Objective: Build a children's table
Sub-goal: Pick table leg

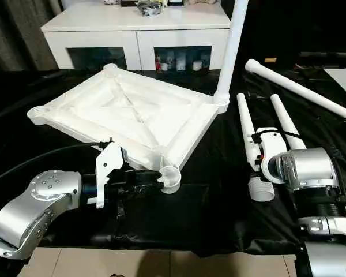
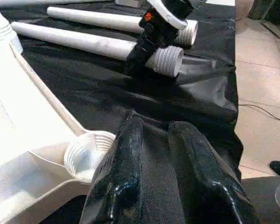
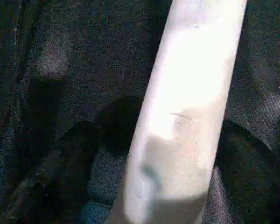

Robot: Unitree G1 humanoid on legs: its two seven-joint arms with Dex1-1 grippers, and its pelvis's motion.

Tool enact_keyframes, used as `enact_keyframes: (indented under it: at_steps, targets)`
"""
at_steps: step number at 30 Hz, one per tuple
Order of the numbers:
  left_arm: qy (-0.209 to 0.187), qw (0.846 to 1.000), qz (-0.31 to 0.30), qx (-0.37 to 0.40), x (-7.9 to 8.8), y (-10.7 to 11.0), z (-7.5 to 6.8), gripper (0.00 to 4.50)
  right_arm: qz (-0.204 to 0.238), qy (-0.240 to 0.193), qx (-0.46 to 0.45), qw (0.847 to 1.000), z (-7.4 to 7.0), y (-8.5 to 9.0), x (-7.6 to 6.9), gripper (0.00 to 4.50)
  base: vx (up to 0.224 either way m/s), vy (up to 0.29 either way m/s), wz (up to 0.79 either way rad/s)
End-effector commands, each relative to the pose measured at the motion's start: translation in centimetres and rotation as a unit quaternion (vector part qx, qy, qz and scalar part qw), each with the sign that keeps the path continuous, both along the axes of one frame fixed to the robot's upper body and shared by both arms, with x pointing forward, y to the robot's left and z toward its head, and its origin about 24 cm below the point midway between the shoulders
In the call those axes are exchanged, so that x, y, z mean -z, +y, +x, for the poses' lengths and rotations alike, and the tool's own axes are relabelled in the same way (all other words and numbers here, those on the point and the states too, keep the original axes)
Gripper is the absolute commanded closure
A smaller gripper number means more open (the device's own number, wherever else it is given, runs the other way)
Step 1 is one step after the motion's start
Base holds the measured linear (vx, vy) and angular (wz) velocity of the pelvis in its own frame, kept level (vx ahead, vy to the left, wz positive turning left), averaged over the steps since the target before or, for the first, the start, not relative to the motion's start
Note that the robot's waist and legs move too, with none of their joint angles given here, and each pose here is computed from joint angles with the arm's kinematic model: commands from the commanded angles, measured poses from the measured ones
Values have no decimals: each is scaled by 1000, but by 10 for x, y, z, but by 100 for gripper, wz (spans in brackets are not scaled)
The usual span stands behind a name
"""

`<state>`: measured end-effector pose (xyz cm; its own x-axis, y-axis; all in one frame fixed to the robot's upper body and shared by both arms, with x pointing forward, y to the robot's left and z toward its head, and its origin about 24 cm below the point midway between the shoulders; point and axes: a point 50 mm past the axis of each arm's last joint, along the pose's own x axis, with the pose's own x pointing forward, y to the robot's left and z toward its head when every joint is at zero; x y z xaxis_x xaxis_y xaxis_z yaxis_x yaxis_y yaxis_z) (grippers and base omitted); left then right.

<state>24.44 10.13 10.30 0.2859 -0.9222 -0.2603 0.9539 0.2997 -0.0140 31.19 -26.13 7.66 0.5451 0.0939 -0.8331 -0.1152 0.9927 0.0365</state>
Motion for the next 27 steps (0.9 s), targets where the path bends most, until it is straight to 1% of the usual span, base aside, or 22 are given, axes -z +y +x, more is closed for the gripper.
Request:
enact_keyframes:
  at_steps: [1,3,4,5,7,10,11,12,13,15,16,17,19,21,23,24,25,26,27]
  targets:
    - [-2,1000,-6,11,-9,0,0,333,4,15,2,1000,-2,-2,2,94,0,0,0]
    - [18,999,-14,25,-12,0,-2,333,1,23,7,1000,-4,-4,4,118,0,0,0]
    - [20,999,-15,26,-13,0,-2,333,2,23,8,1000,-4,-4,4,118,0,0,0]
    - [32,999,-22,30,-15,1,-2,333,2,24,12,1000,-5,-6,4,130,0,0,0]
    - [35,999,-30,25,-18,1,-1,305,1,23,18,1000,-5,-8,5,149,0,0,0]
    - [35,998,-38,19,-21,1,2,293,-1,15,42,999,-5,-13,4,174,0,0,0]
    - [34,998,-40,19,-22,2,2,279,0,13,45,999,-5,-14,4,183,0,0,0]
    - [32,998,-42,17,-23,2,3,254,0,6,56,998,-4,-16,3,203,0,0,0]
    - [32,998,-42,17,-23,2,3,254,0,6,56,998,-4,-16,3,203,0,0,0]
    - [29,998,-49,11,-27,2,5,247,0,-7,78,997,-4,-19,2,218,0,0,0]
    - [24,998,-52,7,-28,2,6,234,1,-18,90,996,-3,-21,0,226,0,0,0]
    - [16,998,-61,-3,-31,2,9,234,0,-42,108,993,0,-24,-6,226,0,0,0]
    - [3,997,-74,-18,-35,3,14,210,-2,-82,135,987,3,-28,-16,247,0,0,0]
    - [-2,996,-88,-30,-39,3,18,201,5,-111,150,982,7,-30,-26,255,0,0,0]
    - [-5,995,-97,-33,-41,3,20,175,11,-138,168,976,9,-31,-36,259,0,0,0]
    - [-9,994,-103,-35,-43,3,21,170,-5,-173,186,967,12,-35,-46,260,0,0,0]
    - [-12,994,-106,-36,-44,3,21,170,-16,-193,196,961,14,-37,-52,260,0,0,0]
    - [-16,993,-111,-40,-46,2,22,166,-24,-232,201,952,17,-38,-60,261,0,0,0]
    - [-30,989,-131,-52,-51,1,25,157,-17,-363,210,907,25,-39,-91,261,0,0,0]
